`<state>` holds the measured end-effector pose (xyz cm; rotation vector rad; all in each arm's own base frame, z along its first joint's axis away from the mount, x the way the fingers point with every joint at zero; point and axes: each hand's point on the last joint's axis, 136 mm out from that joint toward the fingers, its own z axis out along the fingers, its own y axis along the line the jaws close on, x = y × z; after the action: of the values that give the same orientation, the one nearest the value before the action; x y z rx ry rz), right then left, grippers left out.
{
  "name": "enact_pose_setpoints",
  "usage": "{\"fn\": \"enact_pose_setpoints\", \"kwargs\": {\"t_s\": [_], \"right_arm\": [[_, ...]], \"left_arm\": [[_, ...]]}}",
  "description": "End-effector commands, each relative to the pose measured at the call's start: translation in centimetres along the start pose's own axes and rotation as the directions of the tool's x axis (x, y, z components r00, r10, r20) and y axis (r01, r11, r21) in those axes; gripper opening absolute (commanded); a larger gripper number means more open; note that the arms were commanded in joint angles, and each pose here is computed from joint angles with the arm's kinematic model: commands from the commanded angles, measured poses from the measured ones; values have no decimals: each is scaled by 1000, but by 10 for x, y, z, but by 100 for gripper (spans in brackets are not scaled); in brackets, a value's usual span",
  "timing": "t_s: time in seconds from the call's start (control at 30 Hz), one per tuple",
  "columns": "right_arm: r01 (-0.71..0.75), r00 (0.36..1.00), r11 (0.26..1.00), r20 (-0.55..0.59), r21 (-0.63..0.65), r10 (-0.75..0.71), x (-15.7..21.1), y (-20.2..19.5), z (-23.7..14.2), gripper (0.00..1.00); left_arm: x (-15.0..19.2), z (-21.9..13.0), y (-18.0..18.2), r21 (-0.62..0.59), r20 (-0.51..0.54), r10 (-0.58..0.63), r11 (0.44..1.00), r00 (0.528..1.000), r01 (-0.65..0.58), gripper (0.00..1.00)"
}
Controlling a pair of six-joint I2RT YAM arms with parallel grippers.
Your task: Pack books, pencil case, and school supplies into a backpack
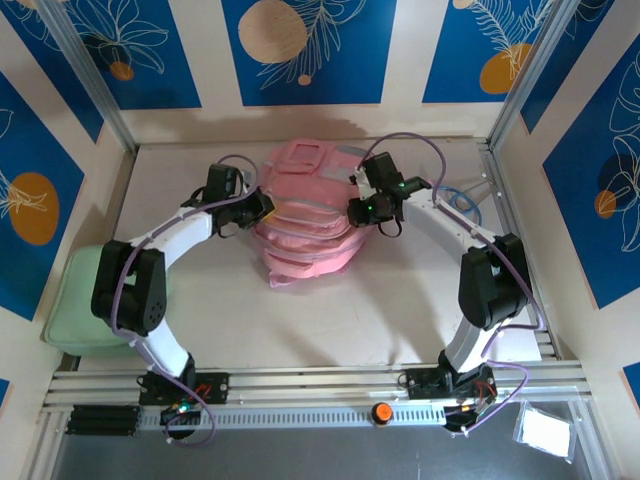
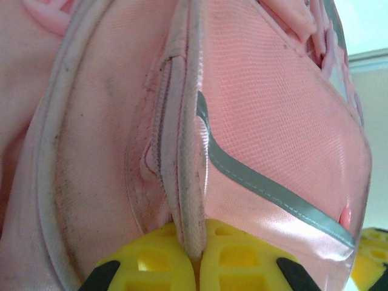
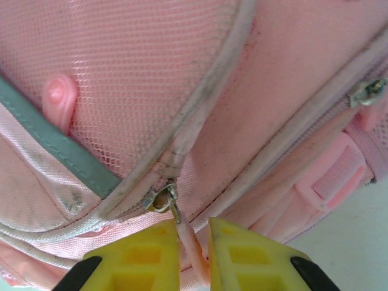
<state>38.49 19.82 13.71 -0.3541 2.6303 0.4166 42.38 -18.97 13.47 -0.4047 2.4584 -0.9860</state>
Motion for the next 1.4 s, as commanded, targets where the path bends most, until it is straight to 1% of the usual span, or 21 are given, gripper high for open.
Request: {"fn": "enact_pose_setpoints", "kwargs": {"t_s": [0.0, 0.1, 0.13, 0.2, 0.23, 0.27, 0.33, 0.4, 0.5, 0.6, 0.63, 0.67, 0.8, 0.87, 0.93, 0.97, 1.03, 1.1, 1.13, 1.23, 1.37], "right_arm": [[-103, 994, 991, 32, 90, 100, -14, -32, -12, 19], [-149, 988, 984, 51, 97, 144, -18, -37, -16, 22], [-157, 987, 983, 54, 98, 152, -18, -38, -18, 23], [-166, 984, 981, 83, 99, 158, -20, -38, -25, 27], [-163, 983, 982, 105, 92, 153, -22, -37, -30, 34], [-161, 979, 984, 137, 77, 149, -24, -34, -37, 42], [-155, 968, 987, 205, 45, 143, -29, -30, -52, 53], [-148, 946, 988, 297, 36, 131, -35, -29, -73, 62], [-168, 896, 982, 429, 84, 117, -38, -44, -98, 74], [-235, 838, 960, 532, 155, 119, -33, -70, -113, 89], [-257, 824, 951, 553, 174, 122, -29, -80, -116, 92], [-290, 811, 935, 571, 205, 126, -24, -92, -117, 99], [-428, 777, 844, 609, 324, 160, 1, -143, -118, 99], [-479, 758, 808, 626, 344, 183, 15, -160, -116, 99], [-527, 733, 773, 649, 354, 203, 29, -177, -114, 99], [-533, 724, 762, 665, 368, 185, 34, -183, -114, 99], [-530, 694, 754, 710, 389, 121, 42, -191, -113, 99], [-527, 670, 753, 738, 394, 84, 49, -198, -109, 99], [-529, 671, 753, 736, 392, 87, 52, -200, -106, 99], [-497, 709, 771, 699, 399, 96, 58, -202, -88, 99], [-395, 707, 845, 707, 361, 28, 54, -189, -71, 99]], "left_arm": [[9, -2, 7, -7, -94, 96, 995, 991, -97, 0], [7, -5, -3, 24, -93, 124, 992, 988, -122, 0], [6, -8, -4, 25, -90, 128, 992, 988, -127, 9], [1, -16, -14, 35, -67, 157, 987, 985, -155, 16], [-2, -21, -17, 36, -53, 167, 986, 984, -166, 19], [-5, -27, -20, 36, -33, 179, 983, 983, -178, 24], [-14, -40, -23, 16, 16, 195, 981, 981, -195, 46], [-24, -56, -17, -52, 82, 226, 974, 971, -222, 66], [-40, -84, 3, -221, 192, 297, 942, 935, -253, 85], [-54, -118, 33, -427, 309, 393, 871, 866, -243, 100], [-57, -127, 44, -485, 335, 425, 843, 841, -232, 100], [-59, -137, 54, -539, 364, 462, 812, 809, -222, 100], [-56, -170, 96, -718, 400, 580, 680, 709, -151, 100], [-50, -174, 112, -767, 382, 640, 622, 667, -157, 100], [-46, -177, 123, -791, 388, 678, 592, 624, -151, 100], [-42, -176, 129, -797, 384, 693, 582, 610, -159, 100], [-39, -174, 138, -797, 390, 706, 581, 591, -168, 99], [-37, -166, 147, -778, 388, 701, 597, 599, -194, 99], [-36, -162, 151, -769, 384, 700, 603, 602, -212, 99], [-35, -146, 160, -738, 366, 703, 618, 609, -270, 100], [-35, -127, 161, -660, 387, 704, 662, 595, -355, 100]]}}
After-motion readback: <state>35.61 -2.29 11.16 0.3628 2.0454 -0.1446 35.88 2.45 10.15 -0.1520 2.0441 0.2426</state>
